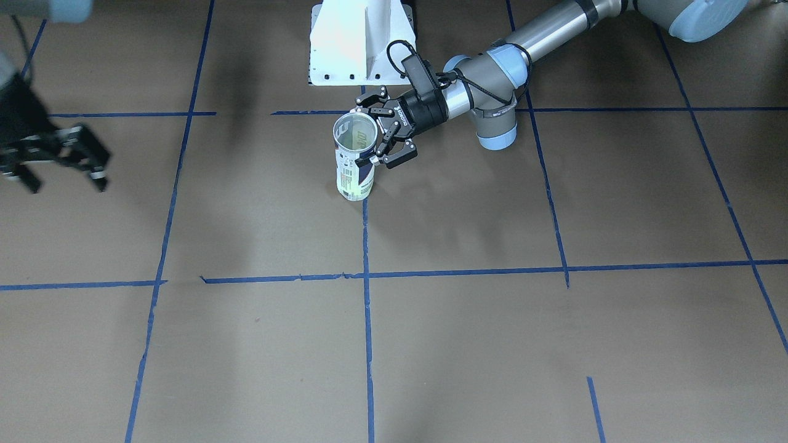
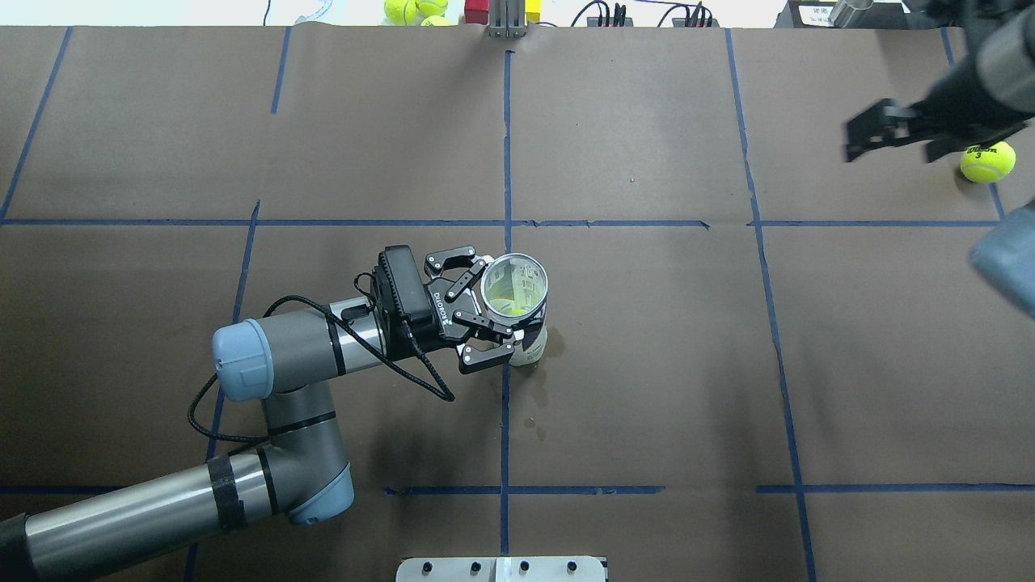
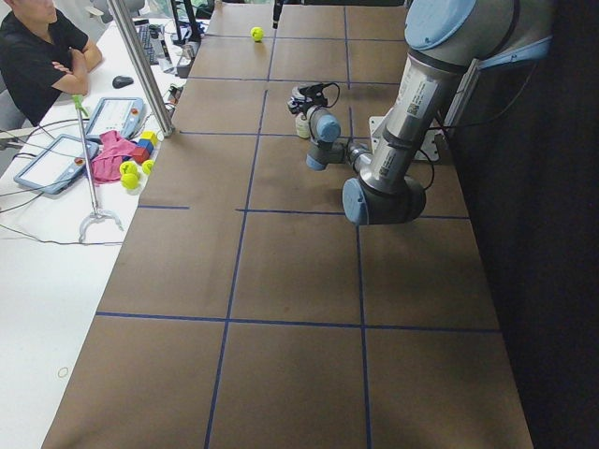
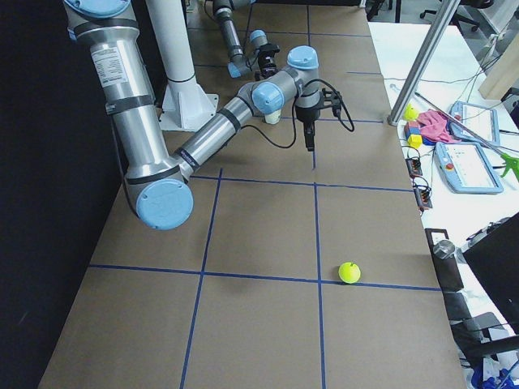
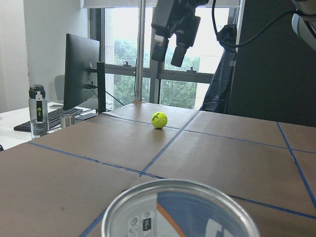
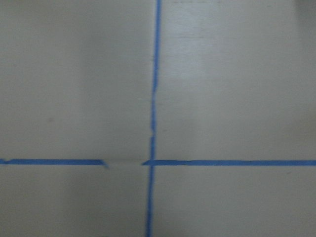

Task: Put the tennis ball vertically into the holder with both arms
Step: 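Move the right gripper to the farther tennis ball and grasp it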

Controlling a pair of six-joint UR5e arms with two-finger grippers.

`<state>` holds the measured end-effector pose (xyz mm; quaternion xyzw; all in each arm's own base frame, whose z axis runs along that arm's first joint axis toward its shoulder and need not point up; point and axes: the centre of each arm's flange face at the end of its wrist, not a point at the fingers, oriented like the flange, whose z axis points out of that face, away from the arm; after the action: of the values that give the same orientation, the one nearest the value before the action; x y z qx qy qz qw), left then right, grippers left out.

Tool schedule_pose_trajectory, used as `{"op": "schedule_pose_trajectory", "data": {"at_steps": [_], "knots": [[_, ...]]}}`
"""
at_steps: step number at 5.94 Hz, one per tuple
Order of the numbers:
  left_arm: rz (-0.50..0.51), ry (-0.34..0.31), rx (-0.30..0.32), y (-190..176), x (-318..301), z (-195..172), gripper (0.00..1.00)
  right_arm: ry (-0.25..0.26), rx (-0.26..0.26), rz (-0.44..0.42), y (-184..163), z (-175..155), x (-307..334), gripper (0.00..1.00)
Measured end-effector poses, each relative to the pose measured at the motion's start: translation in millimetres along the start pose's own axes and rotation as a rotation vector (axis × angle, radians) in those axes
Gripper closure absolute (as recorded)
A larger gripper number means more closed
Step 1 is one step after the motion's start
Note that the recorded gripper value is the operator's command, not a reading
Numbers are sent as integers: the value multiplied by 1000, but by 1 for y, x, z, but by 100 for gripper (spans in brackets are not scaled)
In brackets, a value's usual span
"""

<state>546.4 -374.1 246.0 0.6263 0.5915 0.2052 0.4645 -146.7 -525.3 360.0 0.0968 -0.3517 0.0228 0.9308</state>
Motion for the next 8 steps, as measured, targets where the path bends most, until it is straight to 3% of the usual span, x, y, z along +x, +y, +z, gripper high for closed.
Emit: {"op": "schedule_pose_trajectory", "data": {"at_steps": [2, 3, 5, 8], "knots": [[0, 1, 0, 0, 1, 0, 15, 89, -85, -115, -26, 43, 123, 1], [0, 1, 1, 0, 1, 0, 14, 96, -97, -150, -39, 77, 165, 1], [-1, 1, 0, 0, 1, 0, 14, 92, -82, -179, -68, 147, 218, 1], [2, 0, 0, 0, 0, 0, 13, 117, -88, -202, -83, 211, 253, 1]]}}
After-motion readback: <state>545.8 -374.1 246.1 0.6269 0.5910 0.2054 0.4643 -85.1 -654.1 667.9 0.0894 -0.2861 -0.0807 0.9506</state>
